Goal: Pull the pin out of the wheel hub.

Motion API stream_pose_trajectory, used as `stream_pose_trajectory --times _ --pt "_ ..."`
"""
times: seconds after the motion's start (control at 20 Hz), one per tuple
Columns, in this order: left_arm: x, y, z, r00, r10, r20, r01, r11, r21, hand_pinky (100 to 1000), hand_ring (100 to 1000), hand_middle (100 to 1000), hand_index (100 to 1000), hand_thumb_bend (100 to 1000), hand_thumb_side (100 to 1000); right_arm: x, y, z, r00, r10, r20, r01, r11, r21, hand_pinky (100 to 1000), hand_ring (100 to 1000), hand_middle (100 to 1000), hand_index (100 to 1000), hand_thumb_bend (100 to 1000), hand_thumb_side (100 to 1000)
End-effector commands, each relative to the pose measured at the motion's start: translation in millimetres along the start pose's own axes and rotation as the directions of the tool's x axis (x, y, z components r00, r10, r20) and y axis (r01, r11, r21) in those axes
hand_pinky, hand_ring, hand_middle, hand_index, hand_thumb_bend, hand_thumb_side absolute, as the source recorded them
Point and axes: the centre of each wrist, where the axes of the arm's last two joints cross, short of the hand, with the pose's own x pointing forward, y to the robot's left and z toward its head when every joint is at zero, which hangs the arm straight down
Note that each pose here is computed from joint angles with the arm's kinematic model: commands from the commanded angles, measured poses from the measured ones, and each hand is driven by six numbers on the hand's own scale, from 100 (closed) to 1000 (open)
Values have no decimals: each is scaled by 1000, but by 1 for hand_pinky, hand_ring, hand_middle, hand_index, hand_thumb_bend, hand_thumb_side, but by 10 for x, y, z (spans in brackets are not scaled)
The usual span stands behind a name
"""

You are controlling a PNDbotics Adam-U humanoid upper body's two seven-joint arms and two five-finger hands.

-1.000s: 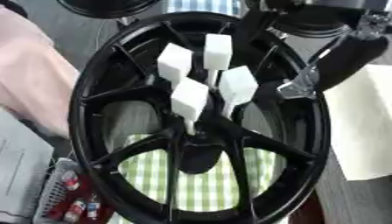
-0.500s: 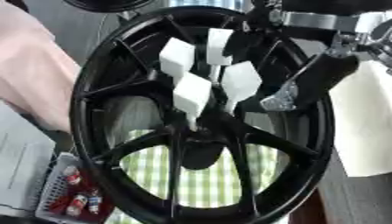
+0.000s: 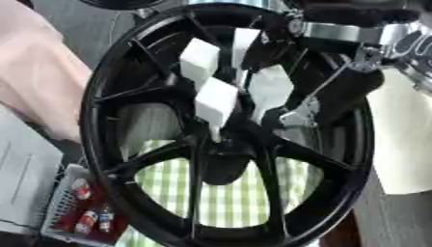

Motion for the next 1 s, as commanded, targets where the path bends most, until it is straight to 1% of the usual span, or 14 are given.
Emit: stream_pose_trajectory --times 0.05,0.45,0.75,0.9,0.95,1.0 --pt "80 17 -36 1000 -7 30 7 1000 -3 736 766 713 686 362 725 7 -69 64 999 40 -22 -41 999 -30 798 746 648 757 510 194" --pt "81 4 -35 1000 -5 30 5 1000 -8 737 766 714 686 359 728 -14 -60 76 999 32 -34 -33 998 -45 800 748 649 757 507 187" --pt "82 -7 -35 1000 -3 31 4 1000 -13 738 766 715 686 356 731 -41 -35 85 997 27 -73 -31 998 -50 801 749 650 756 492 169" --pt "82 -9 -34 1000 -3 31 4 1000 -13 739 767 715 686 355 732 -50 -23 87 995 25 -91 -30 998 -50 801 748 650 754 469 146" --pt "83 -10 -34 1000 -3 31 3 1000 -13 739 767 716 686 354 732 -56 -18 86 995 24 -97 -29 998 -49 801 748 649 754 456 124" --pt "82 -10 -34 1000 -3 31 3 1000 -13 739 767 716 686 354 733 -63 -12 84 995 23 -102 -28 998 -48 801 748 649 754 460 132"
